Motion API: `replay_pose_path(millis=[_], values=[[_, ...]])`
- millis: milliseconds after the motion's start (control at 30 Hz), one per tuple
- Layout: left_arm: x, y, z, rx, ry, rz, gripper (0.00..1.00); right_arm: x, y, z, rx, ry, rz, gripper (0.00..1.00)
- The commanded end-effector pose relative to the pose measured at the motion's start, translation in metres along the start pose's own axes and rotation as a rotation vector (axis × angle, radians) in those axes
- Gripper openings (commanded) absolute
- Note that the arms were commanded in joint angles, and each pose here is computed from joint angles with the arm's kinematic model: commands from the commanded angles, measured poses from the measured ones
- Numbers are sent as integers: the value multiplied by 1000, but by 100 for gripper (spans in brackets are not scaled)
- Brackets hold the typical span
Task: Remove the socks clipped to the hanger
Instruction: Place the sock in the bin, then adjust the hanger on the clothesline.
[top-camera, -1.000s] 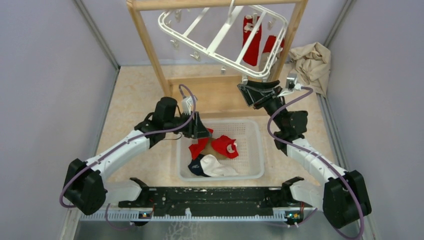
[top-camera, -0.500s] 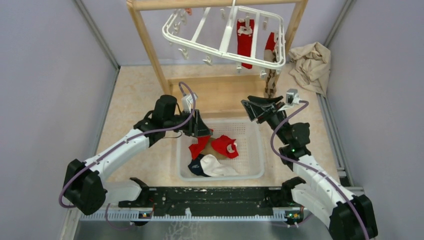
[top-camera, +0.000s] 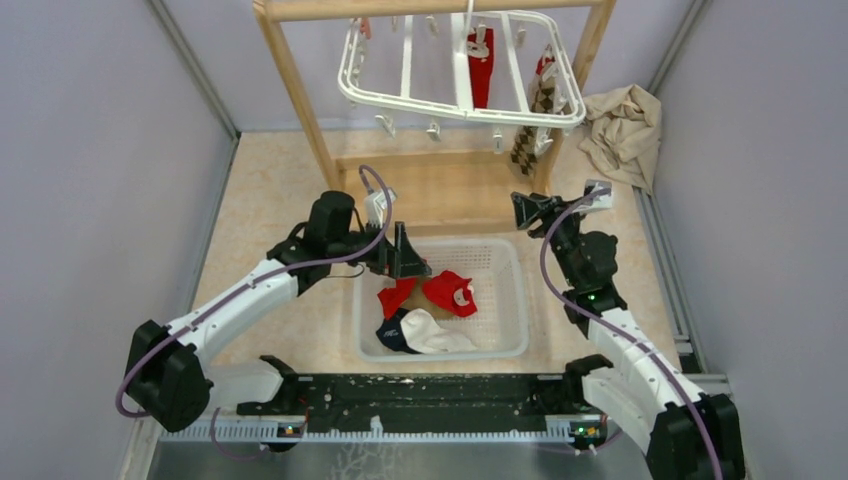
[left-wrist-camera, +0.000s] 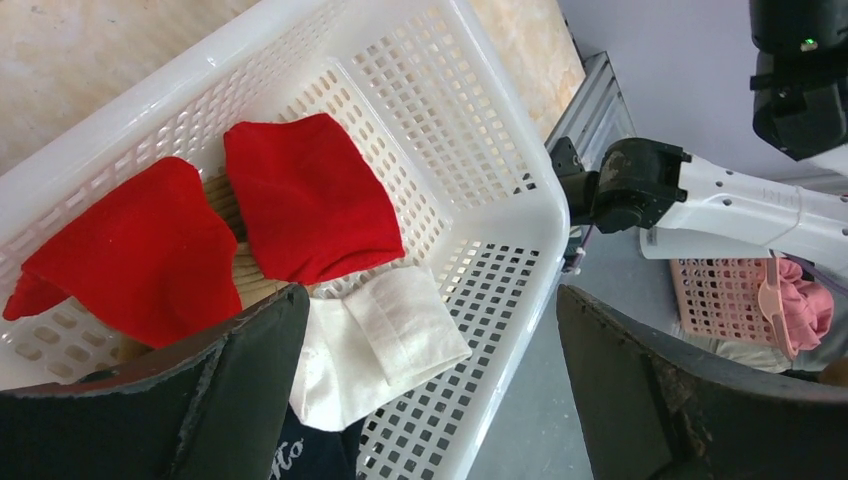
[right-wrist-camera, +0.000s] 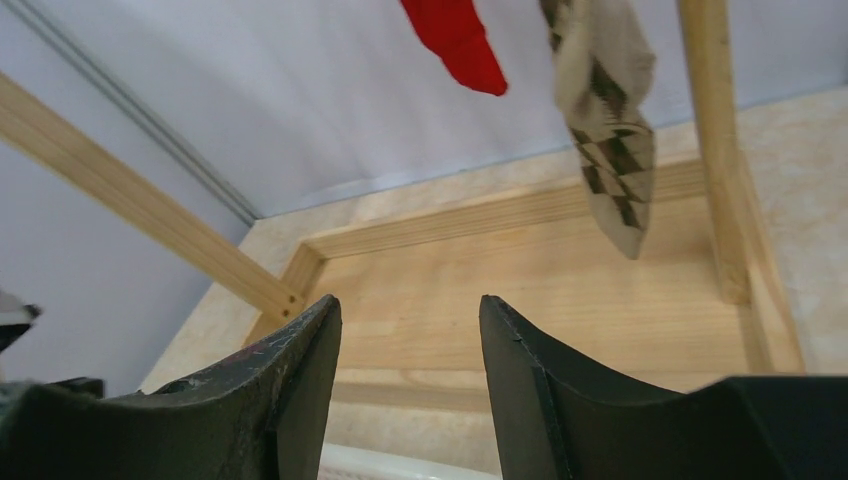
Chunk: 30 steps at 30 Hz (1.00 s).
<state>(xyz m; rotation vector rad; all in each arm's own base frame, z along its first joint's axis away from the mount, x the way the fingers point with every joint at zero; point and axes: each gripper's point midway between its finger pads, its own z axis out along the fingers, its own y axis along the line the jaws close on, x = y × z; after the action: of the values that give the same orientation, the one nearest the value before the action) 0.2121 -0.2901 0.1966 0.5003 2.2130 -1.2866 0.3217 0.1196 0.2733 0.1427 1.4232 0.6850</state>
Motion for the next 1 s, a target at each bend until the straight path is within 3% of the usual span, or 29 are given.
replay_pose_path(millis=[0,533,967], values=[[-13,-21,-10,46,-37,61,99,-33,-13,17,46,-80,-52,54],[-10,-25,-10,71,-22,71,99,-72,-75,55,54,-199,-101,54],[-14,-25,-5,76,-13,74,99,-66,-66,87,-138,-193,-61,53]])
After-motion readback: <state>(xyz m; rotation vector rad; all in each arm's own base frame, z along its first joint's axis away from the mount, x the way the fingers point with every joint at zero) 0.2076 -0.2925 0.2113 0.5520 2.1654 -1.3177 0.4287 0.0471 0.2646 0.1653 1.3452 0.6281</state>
